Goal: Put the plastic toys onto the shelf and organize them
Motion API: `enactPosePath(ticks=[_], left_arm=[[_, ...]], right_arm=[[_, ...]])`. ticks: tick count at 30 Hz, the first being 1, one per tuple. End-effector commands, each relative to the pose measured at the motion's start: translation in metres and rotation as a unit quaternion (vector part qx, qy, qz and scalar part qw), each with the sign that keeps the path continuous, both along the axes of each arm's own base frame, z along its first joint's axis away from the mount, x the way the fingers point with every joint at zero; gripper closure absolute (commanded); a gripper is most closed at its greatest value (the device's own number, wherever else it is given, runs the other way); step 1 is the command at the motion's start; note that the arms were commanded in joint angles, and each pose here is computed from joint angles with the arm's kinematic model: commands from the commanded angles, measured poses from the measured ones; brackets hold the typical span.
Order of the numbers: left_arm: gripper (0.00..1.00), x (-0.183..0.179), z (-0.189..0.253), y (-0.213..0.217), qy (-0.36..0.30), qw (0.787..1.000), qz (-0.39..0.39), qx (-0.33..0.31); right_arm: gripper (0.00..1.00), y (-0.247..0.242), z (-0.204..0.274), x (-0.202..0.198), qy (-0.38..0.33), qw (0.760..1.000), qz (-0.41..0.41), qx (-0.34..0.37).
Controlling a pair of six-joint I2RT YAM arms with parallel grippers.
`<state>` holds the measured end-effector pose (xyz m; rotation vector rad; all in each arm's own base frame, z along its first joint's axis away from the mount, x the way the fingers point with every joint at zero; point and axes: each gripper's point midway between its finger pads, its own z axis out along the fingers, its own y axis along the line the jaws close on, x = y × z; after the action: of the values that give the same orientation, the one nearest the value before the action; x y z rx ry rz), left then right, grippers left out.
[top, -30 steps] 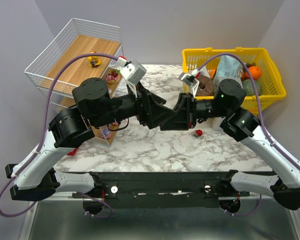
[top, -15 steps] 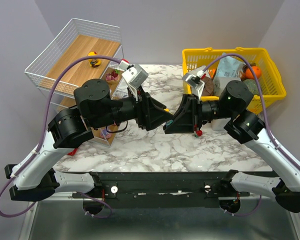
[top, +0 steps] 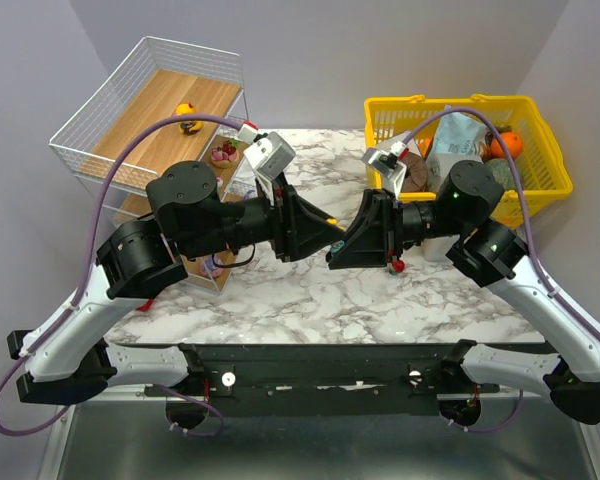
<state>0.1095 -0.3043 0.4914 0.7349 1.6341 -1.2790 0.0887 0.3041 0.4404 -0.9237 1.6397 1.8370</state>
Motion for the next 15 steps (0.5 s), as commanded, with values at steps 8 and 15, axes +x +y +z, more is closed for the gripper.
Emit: enactPosePath(ticks=[8, 15], left_arm=[[1.0, 0.009, -0.016, 0.012, 0.008, 0.999, 0.04, 0.023], [1.0, 0.038, -0.008, 0.041, -0.019, 0.988, 0.146, 0.036]], right_arm=[[0.64, 0.0, 0.018, 0.001, -0.015, 1.0, -0.008, 0.022], [0.22, 0.0, 0.007, 0.014, -0.025, 0.998, -0.053, 0.01]])
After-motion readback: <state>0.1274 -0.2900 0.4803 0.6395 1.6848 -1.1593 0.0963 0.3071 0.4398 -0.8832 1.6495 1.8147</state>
